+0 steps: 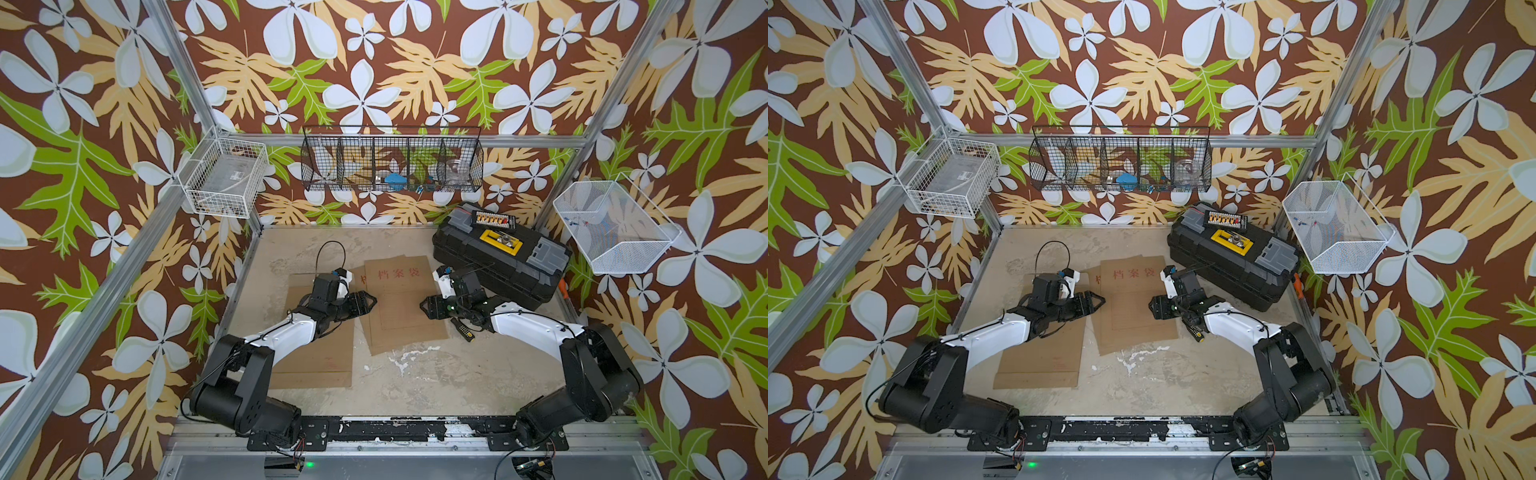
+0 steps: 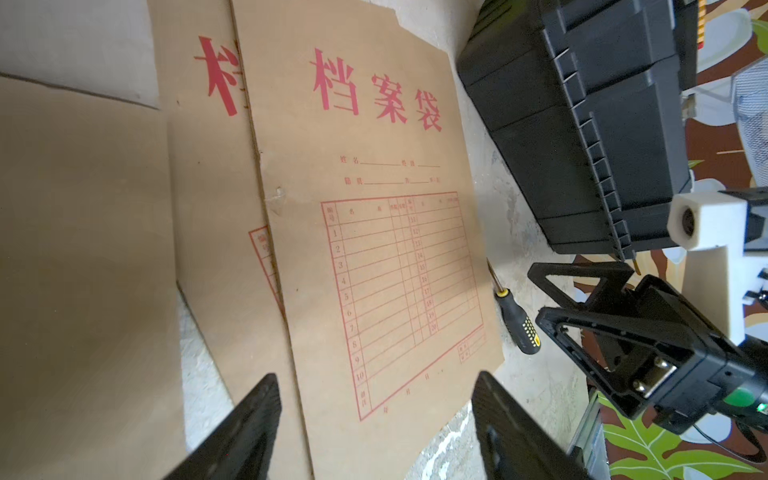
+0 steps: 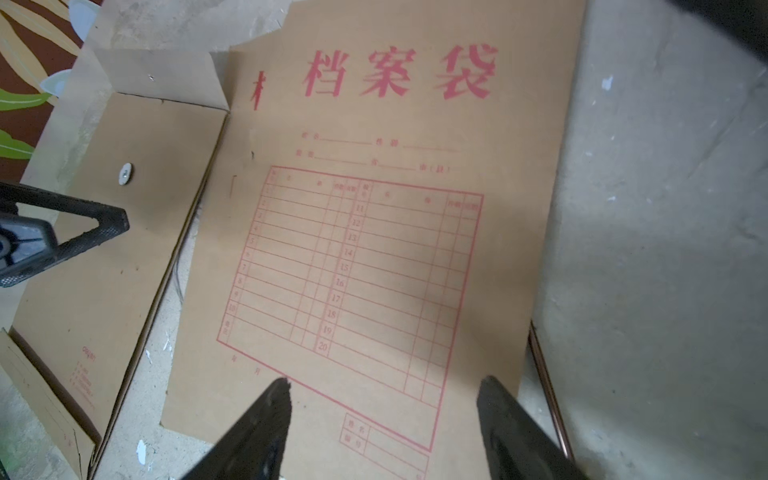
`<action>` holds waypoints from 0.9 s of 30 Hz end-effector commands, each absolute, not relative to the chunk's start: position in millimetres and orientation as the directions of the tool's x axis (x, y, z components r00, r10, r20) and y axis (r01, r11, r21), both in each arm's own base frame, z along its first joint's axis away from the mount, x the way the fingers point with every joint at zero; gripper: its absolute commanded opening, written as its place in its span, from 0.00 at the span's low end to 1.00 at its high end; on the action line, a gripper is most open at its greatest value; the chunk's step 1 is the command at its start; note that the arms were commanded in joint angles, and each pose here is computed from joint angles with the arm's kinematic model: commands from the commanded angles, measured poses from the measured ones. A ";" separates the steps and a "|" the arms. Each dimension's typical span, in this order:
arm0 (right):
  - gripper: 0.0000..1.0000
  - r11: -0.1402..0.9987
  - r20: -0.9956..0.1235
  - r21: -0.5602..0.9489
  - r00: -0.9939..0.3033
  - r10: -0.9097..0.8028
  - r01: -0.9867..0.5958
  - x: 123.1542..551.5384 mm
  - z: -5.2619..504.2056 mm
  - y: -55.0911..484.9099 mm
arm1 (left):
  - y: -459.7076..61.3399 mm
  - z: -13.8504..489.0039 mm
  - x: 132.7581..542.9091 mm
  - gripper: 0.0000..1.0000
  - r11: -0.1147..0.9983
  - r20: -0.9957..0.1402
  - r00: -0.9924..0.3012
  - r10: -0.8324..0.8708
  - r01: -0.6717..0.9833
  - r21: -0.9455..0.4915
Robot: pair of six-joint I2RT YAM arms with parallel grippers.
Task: Open the file bag
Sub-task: Move the file bag to the center of the board.
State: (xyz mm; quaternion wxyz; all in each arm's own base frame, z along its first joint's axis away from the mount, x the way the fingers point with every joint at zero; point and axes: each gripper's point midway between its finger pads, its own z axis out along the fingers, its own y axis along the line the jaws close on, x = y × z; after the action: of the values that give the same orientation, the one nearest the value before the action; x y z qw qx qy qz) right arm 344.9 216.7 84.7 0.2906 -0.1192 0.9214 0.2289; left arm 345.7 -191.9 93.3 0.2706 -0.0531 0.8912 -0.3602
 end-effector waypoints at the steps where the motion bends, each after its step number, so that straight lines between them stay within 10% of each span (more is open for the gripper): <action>1: 0.72 0.845 -0.549 0.400 -0.831 -0.088 -0.354 342.6 74.7 221.9 | -200.8 88.8 358.0 0.75 0.725 -0.458 -0.844 -0.277 0.129 -0.677; 27: 0.65 0.946 -0.393 0.230 -0.911 -0.127 -0.231 305.2 3.7 169.8 | -232.4 27.0 354.3 0.83 0.759 -0.343 -0.921 -0.185 0.088 -0.645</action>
State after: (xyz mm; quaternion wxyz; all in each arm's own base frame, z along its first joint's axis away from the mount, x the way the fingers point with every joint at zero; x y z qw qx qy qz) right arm 332.0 184.8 24.2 0.2443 -0.0987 0.9508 0.1629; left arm 369.2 -232.0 46.7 0.2336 -0.0230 0.9024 -0.3614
